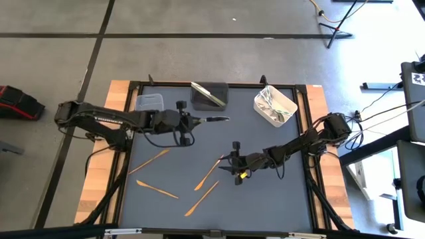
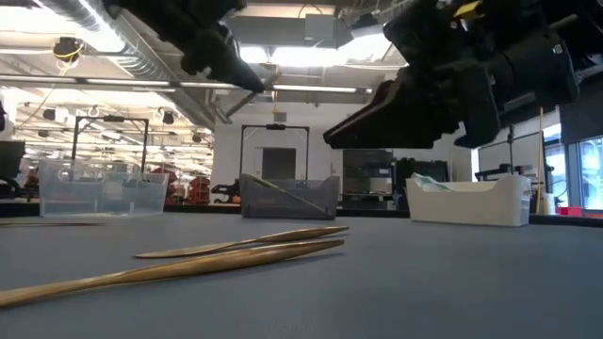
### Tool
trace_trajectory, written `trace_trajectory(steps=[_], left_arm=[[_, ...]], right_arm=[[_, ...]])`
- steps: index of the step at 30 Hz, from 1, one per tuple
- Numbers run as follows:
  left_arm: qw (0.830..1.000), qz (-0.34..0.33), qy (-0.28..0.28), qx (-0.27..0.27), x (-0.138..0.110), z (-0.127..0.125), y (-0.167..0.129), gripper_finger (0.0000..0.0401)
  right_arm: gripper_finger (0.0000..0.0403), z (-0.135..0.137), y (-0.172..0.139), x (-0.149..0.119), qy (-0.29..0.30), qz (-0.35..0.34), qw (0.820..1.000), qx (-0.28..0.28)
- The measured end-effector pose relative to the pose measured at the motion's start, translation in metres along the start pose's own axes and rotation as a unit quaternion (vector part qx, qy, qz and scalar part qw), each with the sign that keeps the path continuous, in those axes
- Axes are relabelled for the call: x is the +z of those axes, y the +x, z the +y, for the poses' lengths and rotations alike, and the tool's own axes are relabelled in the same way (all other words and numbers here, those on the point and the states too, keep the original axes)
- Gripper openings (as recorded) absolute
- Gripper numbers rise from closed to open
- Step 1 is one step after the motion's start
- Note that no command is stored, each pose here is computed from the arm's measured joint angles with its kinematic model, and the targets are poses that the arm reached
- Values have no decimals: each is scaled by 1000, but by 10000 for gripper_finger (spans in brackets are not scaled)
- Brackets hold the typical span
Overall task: Sort silverware by color (type)
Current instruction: Put the green knife into the gray transparent bin
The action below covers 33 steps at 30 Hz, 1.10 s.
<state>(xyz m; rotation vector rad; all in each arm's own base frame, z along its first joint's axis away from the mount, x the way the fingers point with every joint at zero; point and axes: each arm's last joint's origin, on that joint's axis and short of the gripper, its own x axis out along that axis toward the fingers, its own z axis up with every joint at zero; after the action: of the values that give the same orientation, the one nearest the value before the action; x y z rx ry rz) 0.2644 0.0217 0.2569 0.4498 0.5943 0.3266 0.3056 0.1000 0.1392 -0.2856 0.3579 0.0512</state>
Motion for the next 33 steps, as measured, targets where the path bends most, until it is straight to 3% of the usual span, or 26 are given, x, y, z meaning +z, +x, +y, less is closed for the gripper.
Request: trace_trajectory(steps=[7,10,17,26,33], left_arm=[[997,31,32,67,-21,36,46,58],[998,8,18,67,-32,53,66,58],[997,-15,-19,77,-64,81,103,58],[993,46,-72,83,-111,89,136,58],[987,78,-106,93,-122,87,141,58]], right_arm=[[144,-2,0,-11,-68,57,996,-26],[144,-10,2,-13,-66,65,995,-33],[144,-30,9,-20,-47,73,996,10],[144,-54,12,-36,-26,115,991,59],[144,-66,12,-43,-23,130,988,85]])
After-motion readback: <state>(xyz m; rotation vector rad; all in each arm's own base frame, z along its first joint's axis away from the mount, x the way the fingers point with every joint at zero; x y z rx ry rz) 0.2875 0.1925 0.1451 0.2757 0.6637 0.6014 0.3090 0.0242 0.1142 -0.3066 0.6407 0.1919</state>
